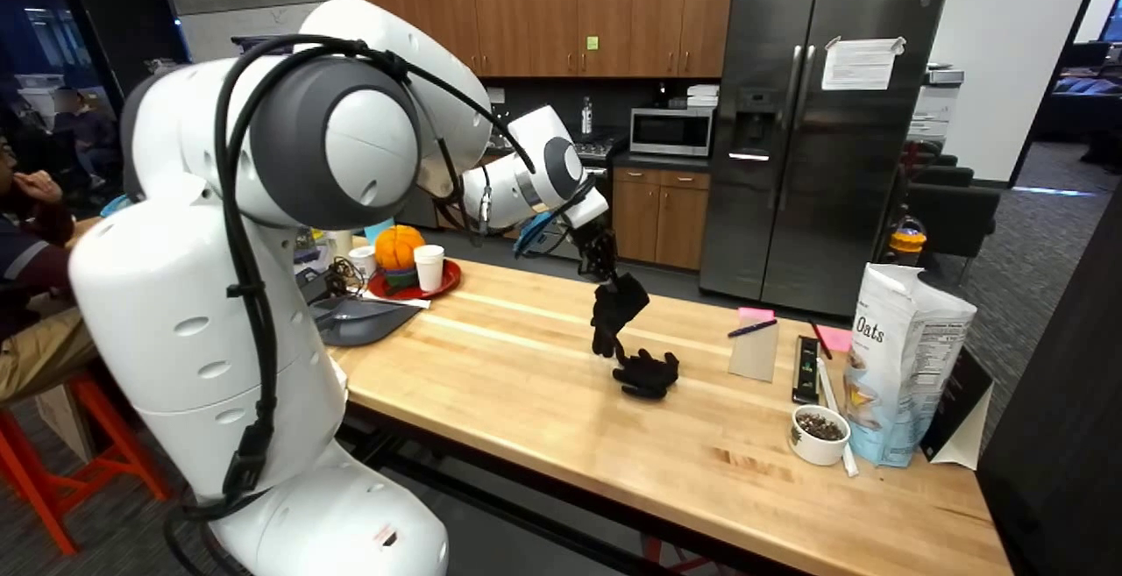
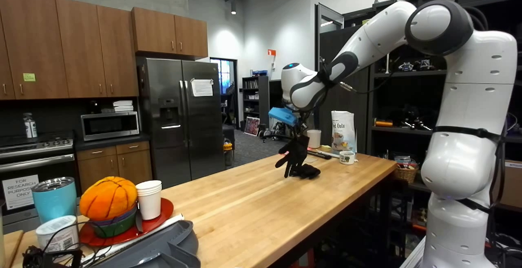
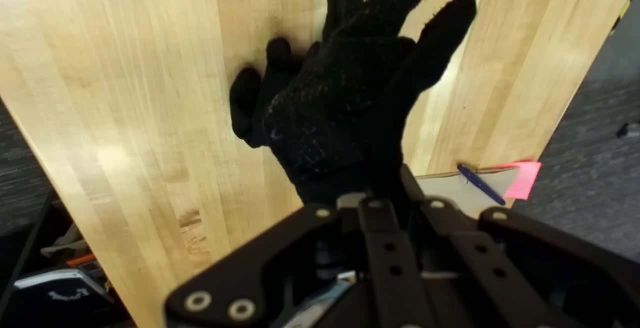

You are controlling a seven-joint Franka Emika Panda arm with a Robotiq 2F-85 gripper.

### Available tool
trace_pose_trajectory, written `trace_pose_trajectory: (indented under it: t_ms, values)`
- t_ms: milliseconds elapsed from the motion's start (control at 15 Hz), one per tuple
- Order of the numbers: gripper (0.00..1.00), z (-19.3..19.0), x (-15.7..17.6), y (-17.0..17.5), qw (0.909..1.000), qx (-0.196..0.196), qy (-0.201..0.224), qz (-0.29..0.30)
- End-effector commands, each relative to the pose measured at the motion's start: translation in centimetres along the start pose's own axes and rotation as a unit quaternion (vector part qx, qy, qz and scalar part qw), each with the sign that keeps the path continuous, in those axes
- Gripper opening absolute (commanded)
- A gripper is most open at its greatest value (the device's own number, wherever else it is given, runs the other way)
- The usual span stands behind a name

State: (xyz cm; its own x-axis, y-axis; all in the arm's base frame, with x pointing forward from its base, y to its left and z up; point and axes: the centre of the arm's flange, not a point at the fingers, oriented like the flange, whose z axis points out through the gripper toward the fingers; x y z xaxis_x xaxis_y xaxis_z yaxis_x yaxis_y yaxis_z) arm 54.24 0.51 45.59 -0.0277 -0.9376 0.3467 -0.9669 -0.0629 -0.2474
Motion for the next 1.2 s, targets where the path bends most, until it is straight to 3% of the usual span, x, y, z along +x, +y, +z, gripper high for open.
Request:
trace_pose_trajectory:
  t_ms: [0,267,533,667,933,1133]
  values:
    - [0.41,3.6,-4.1,-1.3,0.9948,-0.001,0.097,0.033]
    - [0.67,5.7,-7.3,-0.7,0.9763,-0.024,0.210,0.047]
    - [0.95,6.3,-10.7,0.7,0.9687,-0.075,0.234,0.032]
    - [1.00,6.2,-11.2,1.5,0.9737,-0.094,0.207,0.013]
    - [1.00,4.9,-9.3,2.1,0.9909,-0.103,0.088,-0.005]
    - [1.00,4.4,-6.6,2.1,0.9956,-0.093,0.002,-0.009]
